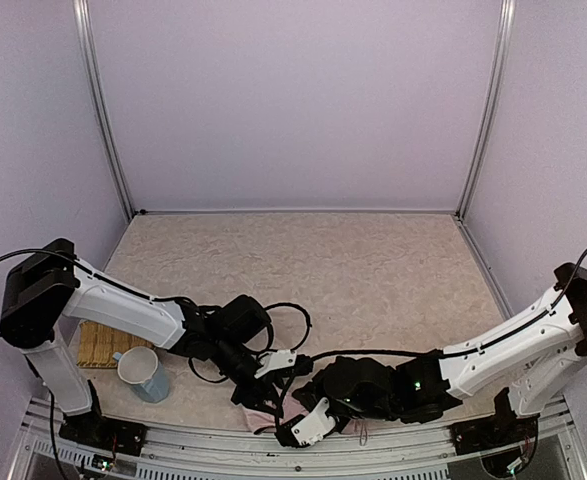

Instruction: Put away the umbrella

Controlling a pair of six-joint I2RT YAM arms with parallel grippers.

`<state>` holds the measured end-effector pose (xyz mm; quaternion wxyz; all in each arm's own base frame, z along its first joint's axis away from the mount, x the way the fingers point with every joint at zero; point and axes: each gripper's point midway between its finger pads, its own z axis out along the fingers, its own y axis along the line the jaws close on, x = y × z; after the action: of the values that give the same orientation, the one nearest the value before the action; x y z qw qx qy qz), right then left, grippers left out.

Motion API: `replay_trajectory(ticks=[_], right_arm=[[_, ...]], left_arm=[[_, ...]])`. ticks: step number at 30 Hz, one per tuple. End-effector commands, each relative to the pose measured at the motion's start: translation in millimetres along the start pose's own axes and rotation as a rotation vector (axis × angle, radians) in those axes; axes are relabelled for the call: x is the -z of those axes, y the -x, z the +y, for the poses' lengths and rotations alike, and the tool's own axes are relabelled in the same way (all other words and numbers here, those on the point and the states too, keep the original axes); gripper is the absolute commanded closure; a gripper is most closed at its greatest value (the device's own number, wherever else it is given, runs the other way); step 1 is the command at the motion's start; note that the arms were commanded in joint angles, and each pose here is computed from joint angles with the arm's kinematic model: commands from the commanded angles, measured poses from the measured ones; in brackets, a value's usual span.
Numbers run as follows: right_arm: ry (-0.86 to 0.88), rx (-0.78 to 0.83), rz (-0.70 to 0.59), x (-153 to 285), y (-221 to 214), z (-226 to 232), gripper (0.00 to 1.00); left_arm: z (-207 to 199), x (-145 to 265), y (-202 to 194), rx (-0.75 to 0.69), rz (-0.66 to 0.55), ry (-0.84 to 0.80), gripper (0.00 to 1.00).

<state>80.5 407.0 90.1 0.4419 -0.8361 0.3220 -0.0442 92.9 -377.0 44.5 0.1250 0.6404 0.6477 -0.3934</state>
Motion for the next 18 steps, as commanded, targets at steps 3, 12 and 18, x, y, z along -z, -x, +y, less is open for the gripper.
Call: replay_trajectory(ticks=[3,12,18], right_arm=[[0.057,0.05,-0.313,3,71,43,0.98],[0.032,0.019,-0.252,-21,53,76,0.84],[0.034,-0.011,-0.28,-11,66,75,0.74]], left_arm=[[75,22,22,0.058,-0.077,0.265,1.0],[66,18,0,0.078,-0.051,0.244,1.0],[69,15,-4,0.078,-0.052,0.251,1.0]])
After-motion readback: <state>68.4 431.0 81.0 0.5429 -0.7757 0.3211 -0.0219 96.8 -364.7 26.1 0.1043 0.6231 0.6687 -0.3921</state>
